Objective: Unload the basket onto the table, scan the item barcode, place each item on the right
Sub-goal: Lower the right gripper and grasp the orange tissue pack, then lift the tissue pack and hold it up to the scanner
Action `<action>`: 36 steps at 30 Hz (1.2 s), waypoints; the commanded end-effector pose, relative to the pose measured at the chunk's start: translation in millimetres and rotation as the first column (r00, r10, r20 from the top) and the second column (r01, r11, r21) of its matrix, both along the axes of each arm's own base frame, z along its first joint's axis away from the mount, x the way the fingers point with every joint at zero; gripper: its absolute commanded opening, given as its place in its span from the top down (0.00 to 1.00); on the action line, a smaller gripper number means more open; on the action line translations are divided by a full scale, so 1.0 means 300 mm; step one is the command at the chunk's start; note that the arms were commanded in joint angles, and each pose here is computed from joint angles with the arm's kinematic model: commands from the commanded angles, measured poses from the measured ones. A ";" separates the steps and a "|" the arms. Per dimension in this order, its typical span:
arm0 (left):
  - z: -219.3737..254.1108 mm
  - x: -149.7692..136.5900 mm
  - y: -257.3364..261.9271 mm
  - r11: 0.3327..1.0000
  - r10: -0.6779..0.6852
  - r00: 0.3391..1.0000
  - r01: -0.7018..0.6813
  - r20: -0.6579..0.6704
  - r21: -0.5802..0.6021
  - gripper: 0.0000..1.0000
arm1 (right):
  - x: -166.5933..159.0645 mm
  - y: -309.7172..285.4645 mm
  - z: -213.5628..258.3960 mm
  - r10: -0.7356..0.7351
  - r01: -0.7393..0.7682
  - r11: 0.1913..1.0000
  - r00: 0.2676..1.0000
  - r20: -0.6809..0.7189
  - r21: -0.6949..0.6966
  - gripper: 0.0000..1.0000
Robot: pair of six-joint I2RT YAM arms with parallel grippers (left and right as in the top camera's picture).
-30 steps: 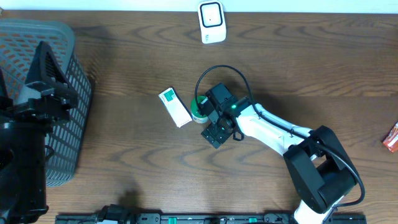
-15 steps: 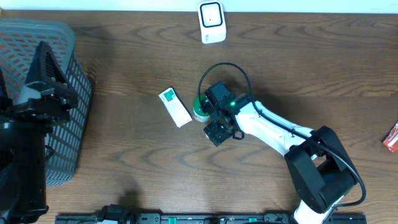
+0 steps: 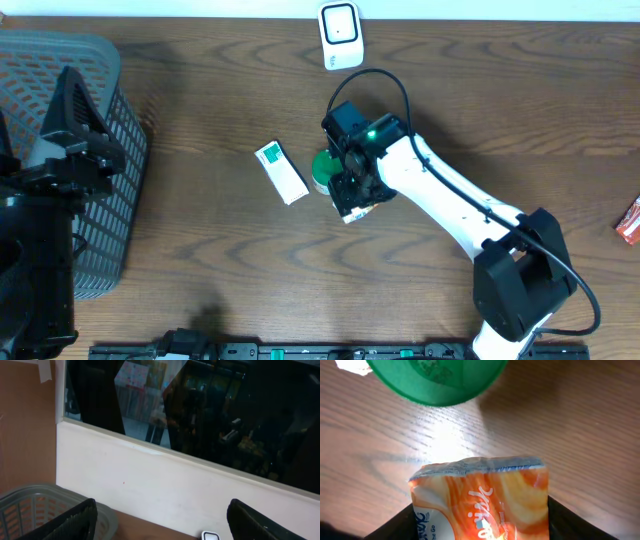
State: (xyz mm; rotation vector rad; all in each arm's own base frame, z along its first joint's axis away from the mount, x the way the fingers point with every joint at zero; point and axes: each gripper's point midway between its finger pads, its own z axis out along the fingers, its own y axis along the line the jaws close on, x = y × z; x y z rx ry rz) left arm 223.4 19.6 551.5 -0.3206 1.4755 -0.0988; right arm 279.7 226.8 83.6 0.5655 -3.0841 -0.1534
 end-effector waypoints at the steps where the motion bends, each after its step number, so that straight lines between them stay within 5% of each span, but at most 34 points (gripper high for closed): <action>1: 0.005 -0.005 0.005 1.000 0.007 1.000 -0.007 0.008 -0.014 0.17 | 0.024 0.003 0.033 -0.067 0.067 0.998 0.998 0.009 0.000 0.34; 9: 0.005 -0.005 0.005 1.000 0.007 1.000 -0.007 0.008 -0.014 0.17 | 0.070 -0.065 0.056 -0.249 0.250 0.968 0.968 -0.034 0.019 0.33; 24: 0.005 -0.005 0.005 1.000 0.007 1.000 -0.007 0.008 -0.014 0.17 | 0.072 -0.102 0.145 -0.372 0.497 0.822 0.838 -0.399 0.277 0.38; 31: 0.005 -0.005 0.005 1.000 0.007 1.000 -0.007 0.008 -0.014 0.17 | 0.084 -0.125 0.146 -0.391 0.516 0.811 0.828 -0.402 0.275 0.44; 36: 0.005 -0.005 0.005 1.000 0.007 1.000 -0.007 0.008 -0.014 0.17 | 0.216 -0.078 0.154 -0.360 0.437 0.799 0.898 -0.253 0.413 0.43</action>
